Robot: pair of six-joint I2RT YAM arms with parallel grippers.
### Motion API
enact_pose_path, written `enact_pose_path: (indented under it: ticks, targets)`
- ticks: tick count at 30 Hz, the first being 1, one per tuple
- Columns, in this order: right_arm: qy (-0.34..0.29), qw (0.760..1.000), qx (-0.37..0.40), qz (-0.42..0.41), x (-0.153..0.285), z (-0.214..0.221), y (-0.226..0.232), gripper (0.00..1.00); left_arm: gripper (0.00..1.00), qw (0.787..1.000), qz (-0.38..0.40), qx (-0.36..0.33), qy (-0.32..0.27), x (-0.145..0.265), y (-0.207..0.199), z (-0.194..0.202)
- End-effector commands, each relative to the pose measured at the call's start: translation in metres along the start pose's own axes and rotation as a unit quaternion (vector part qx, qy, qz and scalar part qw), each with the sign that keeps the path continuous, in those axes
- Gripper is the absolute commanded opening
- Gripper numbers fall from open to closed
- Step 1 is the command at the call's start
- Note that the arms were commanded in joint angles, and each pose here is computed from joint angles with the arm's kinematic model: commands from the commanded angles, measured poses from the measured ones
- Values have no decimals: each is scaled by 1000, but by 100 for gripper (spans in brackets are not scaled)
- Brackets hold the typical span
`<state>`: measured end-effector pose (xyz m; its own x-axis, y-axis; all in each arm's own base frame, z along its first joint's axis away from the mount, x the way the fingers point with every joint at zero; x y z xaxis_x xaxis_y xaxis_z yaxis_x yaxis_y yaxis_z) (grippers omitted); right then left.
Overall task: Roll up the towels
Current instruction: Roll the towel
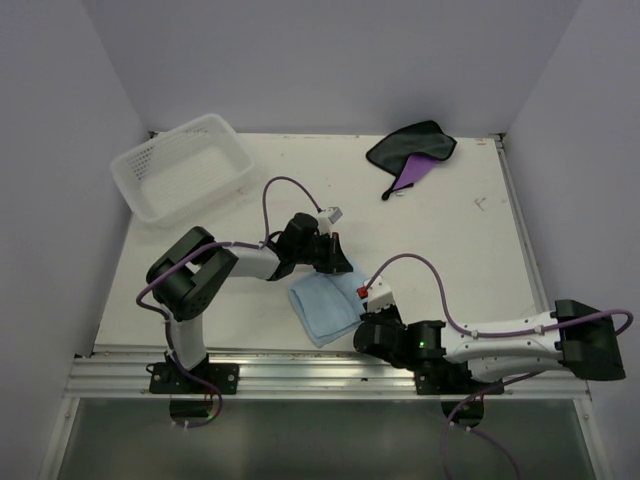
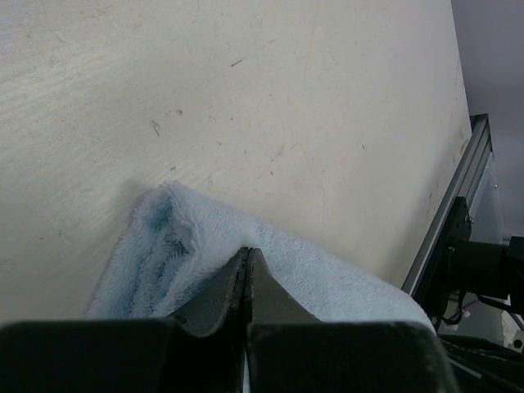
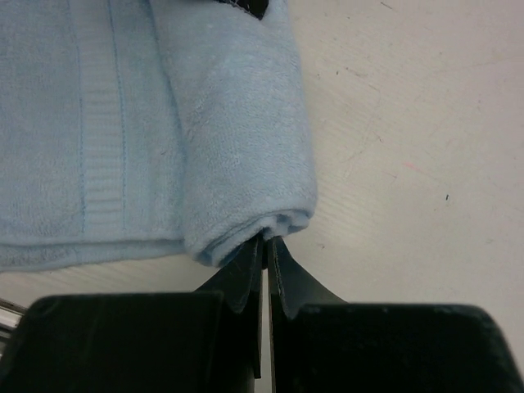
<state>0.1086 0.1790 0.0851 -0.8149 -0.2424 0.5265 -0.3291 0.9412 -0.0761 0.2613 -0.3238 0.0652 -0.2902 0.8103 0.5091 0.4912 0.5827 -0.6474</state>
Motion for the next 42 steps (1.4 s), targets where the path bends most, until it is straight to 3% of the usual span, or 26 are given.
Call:
enact_pose_path:
  ticks: [1, 11, 23, 31, 40, 42]
  targets:
    - [-41, 998, -3, 43, 3, -21, 2, 0, 0, 999, -30, -19, -6, 5, 10, -2]
    - [-49, 997, 22, 54, 3, -23, 11, 0, 0, 1000, -23, -17, -10, 9, 5, -5]
    - [-56, 976, 186, 96, 1, -9, 56, 0, 0, 999, -27, -16, -8, 10, 5, -4]
    - [-53, 941, 312, 123, -3, 4, 81, 0, 0, 999, -37, -22, -6, 14, 7, -2]
    - [-48, 926, 355, 117, -4, 6, 96, 0, 0, 999, -44, -23, 0, 17, 10, 1]
    - [-52, 926, 356, 117, -2, 4, 98, 5, 0, 999, -36, -19, 1, 16, 10, 2]
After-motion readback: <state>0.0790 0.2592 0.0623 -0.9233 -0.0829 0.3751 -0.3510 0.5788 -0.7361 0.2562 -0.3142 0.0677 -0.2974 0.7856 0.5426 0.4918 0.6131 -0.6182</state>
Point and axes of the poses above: each gripper's point midway between its finger pads, its own x axis back along the fingers, its own y axis along the line the jaws close on, z = x × y, the point moved 5 cm from there along x, back along the fingers, and after that the axes turned 4 degrees about -x, right-handed, at the moved point
